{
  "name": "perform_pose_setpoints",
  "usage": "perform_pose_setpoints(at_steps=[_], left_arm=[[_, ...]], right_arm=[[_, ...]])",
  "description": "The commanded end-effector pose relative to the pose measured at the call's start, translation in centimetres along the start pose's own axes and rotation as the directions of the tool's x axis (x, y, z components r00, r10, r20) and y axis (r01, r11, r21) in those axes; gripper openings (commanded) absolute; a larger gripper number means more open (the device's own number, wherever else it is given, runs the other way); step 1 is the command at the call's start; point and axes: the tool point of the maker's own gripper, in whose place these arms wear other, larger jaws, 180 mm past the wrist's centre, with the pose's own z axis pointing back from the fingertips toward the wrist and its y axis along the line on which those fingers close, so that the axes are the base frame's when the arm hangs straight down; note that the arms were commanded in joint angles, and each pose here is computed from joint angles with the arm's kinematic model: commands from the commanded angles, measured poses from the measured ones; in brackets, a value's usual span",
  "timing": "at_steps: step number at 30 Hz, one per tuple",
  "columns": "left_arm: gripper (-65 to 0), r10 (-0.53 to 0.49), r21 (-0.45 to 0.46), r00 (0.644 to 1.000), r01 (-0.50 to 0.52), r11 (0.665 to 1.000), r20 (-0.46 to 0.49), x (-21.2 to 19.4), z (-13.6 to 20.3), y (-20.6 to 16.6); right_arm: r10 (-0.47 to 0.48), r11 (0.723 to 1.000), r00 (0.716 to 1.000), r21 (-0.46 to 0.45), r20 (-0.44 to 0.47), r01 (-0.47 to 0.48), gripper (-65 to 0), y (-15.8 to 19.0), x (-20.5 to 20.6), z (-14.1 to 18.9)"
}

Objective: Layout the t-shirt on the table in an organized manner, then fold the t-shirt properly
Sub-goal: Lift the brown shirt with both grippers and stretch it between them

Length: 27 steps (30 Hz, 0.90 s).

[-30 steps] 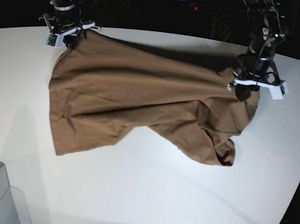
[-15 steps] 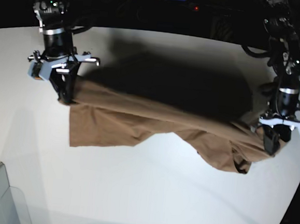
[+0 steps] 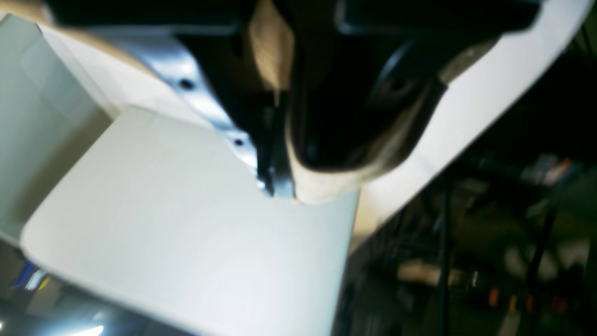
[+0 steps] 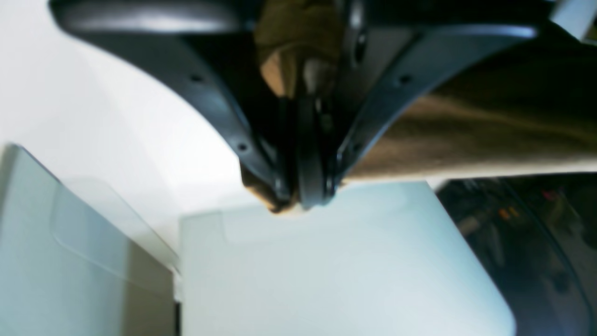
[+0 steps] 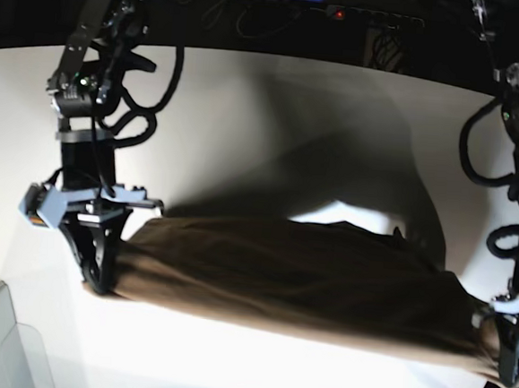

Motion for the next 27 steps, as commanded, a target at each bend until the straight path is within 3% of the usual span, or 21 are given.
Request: perform_pose_setpoints(at_steps=[1, 6, 9, 13, 19, 27], left_arm=[[-65.0, -0.027, -0.012, 0.996, 0.028, 1.0, 0.09, 2.9, -0.4, -0.3], [-65.0, -0.061, -0.033, 0.981, 0.068, 0.997, 0.186, 6.9, -1.3, -1.0], [-65.0, -0.083, -0.037, 0.972, 0.093, 0.995, 0.22, 8.4, -1.5, -1.1], [-65.0, -0.091, -0.018, 0.965, 0.099, 0.995, 0.246, 9.5, -1.4, -0.5], [-65.0, -0.089, 0.009, 0.965, 0.089, 0.996, 0.246, 9.5, -1.0, 0.4], [-65.0, -0.047, 0.056, 0.995, 0.042, 0.998, 0.086, 3.0, 0.7, 2.0]], right_arm=[[-0.004, 1.0, 0.997, 0.02, 0.081, 0.002, -65.0, 0.6, 2.2, -0.4], [-0.009, 0.999, 0.988, 0.033, 0.153, 0.004, -65.0, 1.0, 4.3, -1.5], [-0.024, 0.999, 0.96, 0.028, 0.279, 0.016, -65.0, 1.1, 6.9, -1.6], [-0.028, 1.0, 0.931, 0.014, 0.365, 0.025, -65.0, 0.9, 8.4, -1.1], [-0.024, 0.998, 0.929, -0.037, 0.368, 0.04, -65.0, -0.2, 8.2, -0.9], [-0.024, 0.998, 0.943, -0.051, 0.331, 0.043, -65.0, -0.6, 6.9, -0.8]])
